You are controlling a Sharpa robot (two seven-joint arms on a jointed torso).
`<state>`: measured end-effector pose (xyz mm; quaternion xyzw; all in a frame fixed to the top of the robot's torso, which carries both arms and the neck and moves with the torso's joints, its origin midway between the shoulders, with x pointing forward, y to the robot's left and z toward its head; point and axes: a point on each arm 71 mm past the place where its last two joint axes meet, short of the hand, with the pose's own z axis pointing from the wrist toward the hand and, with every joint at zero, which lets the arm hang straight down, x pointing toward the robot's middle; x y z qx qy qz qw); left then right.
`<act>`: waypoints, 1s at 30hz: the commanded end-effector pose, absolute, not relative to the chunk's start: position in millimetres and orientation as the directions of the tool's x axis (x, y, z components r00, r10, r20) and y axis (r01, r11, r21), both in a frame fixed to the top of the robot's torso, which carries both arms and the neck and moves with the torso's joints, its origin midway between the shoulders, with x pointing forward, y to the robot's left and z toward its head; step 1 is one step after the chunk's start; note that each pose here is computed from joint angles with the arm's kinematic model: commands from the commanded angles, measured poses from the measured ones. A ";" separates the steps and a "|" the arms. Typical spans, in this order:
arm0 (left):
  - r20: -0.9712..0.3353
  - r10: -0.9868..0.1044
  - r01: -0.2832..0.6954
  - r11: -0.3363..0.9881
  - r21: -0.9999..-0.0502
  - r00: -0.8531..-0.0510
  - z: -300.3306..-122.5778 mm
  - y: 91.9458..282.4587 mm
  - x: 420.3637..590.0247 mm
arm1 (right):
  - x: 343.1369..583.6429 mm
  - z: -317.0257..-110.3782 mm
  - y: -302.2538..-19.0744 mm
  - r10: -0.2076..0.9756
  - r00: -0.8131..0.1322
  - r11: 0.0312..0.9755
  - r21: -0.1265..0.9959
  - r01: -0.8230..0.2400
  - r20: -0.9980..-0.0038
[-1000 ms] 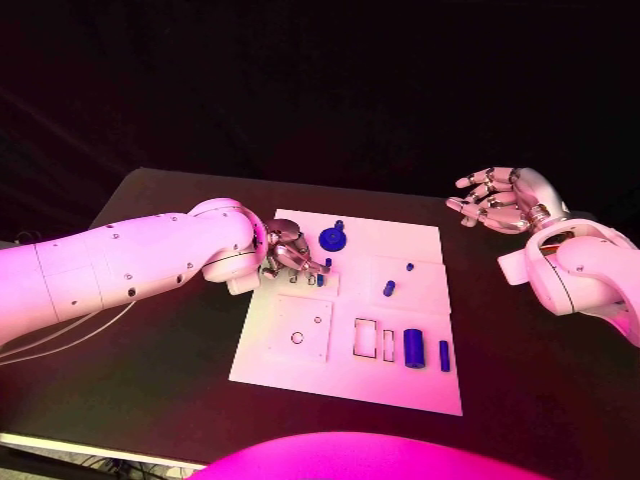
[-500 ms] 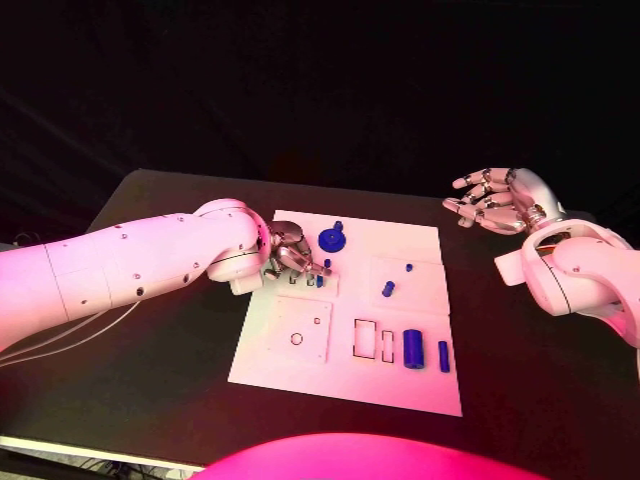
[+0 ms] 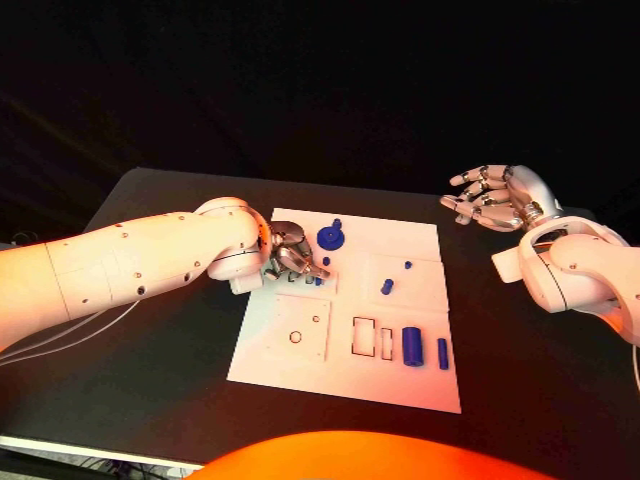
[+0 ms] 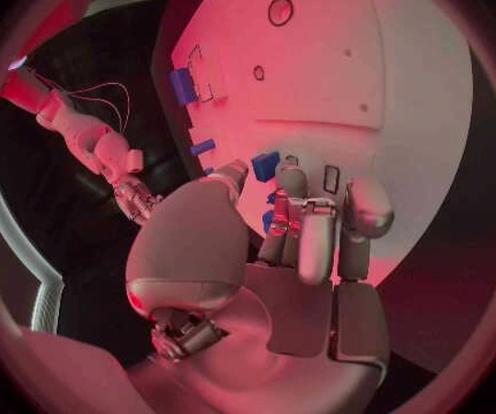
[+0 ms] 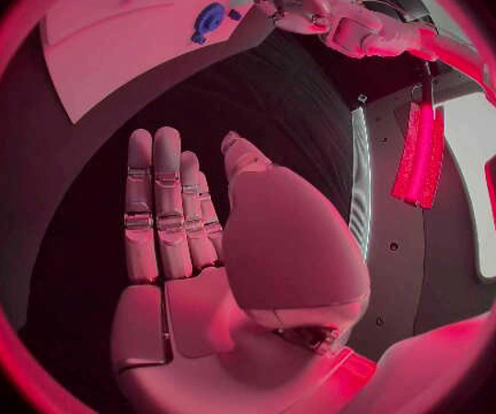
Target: Assemble the parts on the task board
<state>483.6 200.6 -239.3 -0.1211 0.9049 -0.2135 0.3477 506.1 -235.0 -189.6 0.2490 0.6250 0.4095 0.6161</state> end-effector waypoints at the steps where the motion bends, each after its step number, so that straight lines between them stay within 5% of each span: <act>1: -0.574 -0.356 -0.059 0.881 -0.470 -0.737 -239.0 198.2 483.3 | 505.7 -189.1 -233.1 0.815 -0.117 0.539 0.817 -0.205 -0.567; 30: -0.532 -0.462 -0.111 0.819 -0.563 -0.709 -235.2 202.6 482.6 | 504.0 -191.7 -231.7 0.803 -0.130 0.551 0.807 -0.212 -0.582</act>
